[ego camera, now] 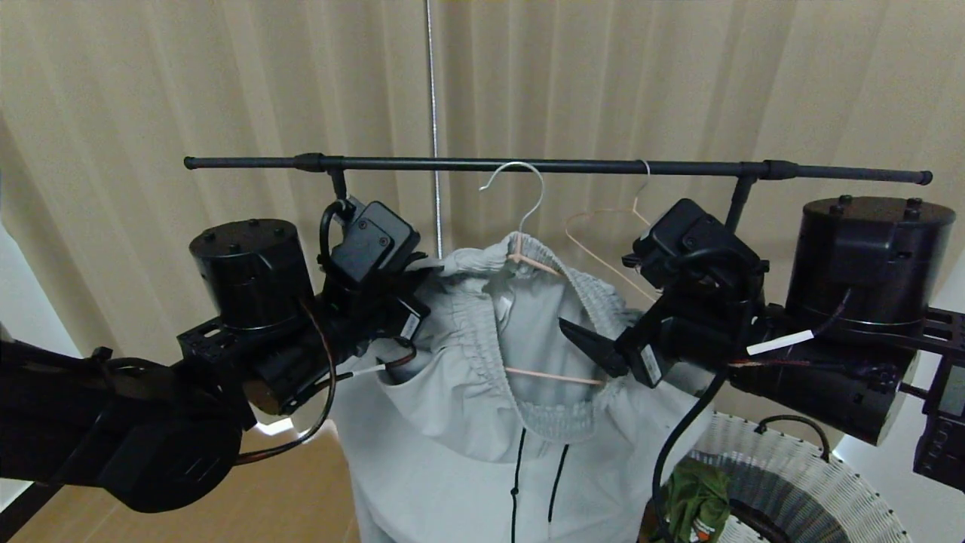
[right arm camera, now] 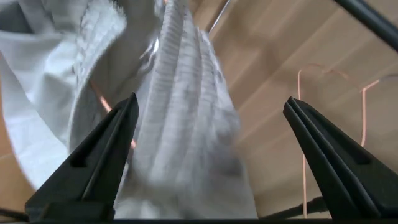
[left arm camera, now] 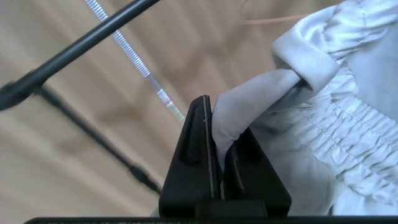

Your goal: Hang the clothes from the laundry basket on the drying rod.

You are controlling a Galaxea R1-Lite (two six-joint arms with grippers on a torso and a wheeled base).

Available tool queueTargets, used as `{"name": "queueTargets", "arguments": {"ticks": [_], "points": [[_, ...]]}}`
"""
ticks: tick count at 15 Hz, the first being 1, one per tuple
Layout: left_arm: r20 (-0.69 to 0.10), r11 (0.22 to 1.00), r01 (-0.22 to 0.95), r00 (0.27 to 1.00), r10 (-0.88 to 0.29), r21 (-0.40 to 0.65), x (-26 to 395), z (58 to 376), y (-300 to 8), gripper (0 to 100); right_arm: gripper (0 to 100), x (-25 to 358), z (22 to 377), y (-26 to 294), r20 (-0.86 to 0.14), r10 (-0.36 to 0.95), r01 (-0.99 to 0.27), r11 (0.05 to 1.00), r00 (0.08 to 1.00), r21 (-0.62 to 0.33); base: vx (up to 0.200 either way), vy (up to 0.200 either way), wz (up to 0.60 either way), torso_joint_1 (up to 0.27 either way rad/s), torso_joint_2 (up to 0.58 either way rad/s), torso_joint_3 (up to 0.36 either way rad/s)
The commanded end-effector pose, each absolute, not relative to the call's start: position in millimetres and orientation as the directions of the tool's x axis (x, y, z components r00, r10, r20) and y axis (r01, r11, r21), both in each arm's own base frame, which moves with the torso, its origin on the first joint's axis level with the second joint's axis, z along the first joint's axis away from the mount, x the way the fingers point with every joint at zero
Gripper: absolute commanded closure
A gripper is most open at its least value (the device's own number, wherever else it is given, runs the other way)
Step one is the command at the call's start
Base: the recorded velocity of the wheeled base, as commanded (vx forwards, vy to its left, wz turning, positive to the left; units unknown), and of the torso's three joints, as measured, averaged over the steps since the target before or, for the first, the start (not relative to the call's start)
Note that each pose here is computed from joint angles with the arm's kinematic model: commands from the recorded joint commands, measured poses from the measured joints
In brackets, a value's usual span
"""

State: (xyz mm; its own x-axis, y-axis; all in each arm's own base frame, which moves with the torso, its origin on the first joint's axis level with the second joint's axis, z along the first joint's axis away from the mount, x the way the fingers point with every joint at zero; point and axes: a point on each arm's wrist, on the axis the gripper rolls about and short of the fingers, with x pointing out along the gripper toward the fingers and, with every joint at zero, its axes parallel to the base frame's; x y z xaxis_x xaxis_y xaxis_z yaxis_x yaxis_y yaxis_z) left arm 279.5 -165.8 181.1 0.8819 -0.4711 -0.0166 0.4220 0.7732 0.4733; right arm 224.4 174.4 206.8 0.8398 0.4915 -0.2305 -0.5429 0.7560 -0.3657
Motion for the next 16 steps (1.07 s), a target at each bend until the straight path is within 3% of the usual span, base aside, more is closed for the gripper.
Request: {"name": "queueTargets", "arguments": {"ticks": [1,4,9,15,16], "points": [[-0.028,0.77,0.428,0.881,-0.473,0.472,279.8,181.7,-164.8,100,0,227.4,207.8,176.9,-0.224,0.493,-0.541,0.747,0.841,-0.387,0.0,0.0,0.0,0.0,0.0,0.0],[-0.054,0.774,0.422,0.89,-0.453,0.471,282.6,179.1,-158.9,100,0,233.3,206.6,181.6,-0.227,0.492,-0.54,0.721,0.84,-0.434,0.0,0.0,0.0,0.0,0.0,0.0],[0.003,0.773,0.424,0.876,-0.482,0.471,259.2,198.8,-156.9,100,0,268.4,202.6,185.2,-0.229,0.44,-0.488,0.678,0.869,-0.549,0.0,0.0,0.0,0.0,0.0,0.0],[0.018,0.759,0.445,0.858,-0.514,0.475,237.3,204.0,-155.8,100,0,283.6,203.4,189.8,-0.217,0.418,-0.462,0.678,0.882,-0.572,0.0,0.0,0.0,0.0,0.0,0.0],[0.018,0.76,0.445,0.858,-0.514,0.473,237.3,204.0,-155.8,100,100,283.5,202.9,189.7,-0.218,0.418,-0.462,0.677,0.882,-0.572,0.0,0.0,0.0,0.0,0.0,0.0]]}}
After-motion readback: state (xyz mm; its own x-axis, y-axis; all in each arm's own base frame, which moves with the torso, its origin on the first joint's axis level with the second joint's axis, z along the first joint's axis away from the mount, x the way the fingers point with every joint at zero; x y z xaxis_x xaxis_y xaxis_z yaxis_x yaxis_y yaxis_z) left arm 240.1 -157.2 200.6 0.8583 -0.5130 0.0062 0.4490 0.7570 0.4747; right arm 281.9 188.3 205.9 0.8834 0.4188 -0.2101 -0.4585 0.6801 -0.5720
